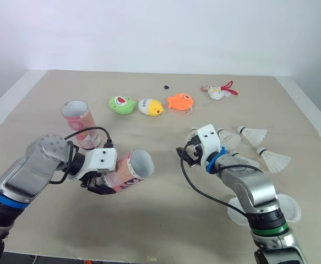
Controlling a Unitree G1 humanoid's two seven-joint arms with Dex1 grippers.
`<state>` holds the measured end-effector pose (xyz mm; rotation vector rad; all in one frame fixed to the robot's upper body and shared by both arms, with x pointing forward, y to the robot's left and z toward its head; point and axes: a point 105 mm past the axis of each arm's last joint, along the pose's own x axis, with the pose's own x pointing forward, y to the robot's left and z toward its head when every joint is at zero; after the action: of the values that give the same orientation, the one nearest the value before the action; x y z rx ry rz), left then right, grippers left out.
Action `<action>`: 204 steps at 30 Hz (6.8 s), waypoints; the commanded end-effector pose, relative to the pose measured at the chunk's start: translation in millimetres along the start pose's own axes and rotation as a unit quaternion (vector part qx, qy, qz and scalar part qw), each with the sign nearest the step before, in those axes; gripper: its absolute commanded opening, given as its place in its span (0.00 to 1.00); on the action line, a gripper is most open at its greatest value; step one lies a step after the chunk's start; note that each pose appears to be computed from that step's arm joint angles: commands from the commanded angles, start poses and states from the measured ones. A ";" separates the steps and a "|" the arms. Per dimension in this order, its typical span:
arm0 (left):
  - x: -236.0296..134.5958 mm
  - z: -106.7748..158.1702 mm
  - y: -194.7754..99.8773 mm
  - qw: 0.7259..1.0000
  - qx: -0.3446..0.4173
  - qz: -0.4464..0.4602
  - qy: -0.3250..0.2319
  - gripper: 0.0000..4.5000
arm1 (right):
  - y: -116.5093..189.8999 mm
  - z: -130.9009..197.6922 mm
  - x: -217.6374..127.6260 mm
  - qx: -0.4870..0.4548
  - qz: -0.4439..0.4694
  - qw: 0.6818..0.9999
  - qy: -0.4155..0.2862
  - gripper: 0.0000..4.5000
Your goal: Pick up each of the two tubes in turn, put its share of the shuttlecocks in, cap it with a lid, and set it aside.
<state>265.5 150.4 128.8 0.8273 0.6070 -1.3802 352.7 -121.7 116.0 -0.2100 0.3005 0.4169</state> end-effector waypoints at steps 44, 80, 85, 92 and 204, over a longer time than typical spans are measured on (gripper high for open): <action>17.0 -13.8 -16.1 0.999 -0.022 -0.030 0.002 0.65 | 51.1 80.5 -113.6 -0.247 0.341 0.893 -0.159 0.01; 16.9 -19.3 -16.6 0.999 -0.019 -0.032 0.008 0.65 | 102.8 84.1 -110.5 -0.310 0.470 0.813 -0.151 0.89; 17.7 -18.2 -17.0 0.999 -0.019 -0.033 0.006 0.65 | 85.2 81.9 -127.6 -0.241 0.491 0.826 -0.138 0.99; 16.8 -18.6 -18.4 0.999 -0.022 -0.032 0.005 0.65 | 38.0 65.4 -141.5 -0.124 0.380 0.908 -0.129 0.99; 17.7 -7.5 -17.4 0.999 -0.033 -0.021 -0.008 0.65 | 107.2 84.1 -86.7 -0.388 0.465 0.784 -0.137 0.41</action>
<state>261.6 150.7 125.7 0.7839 0.5960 -1.3447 253.2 -39.6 198.8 -0.7971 -0.0571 1.5438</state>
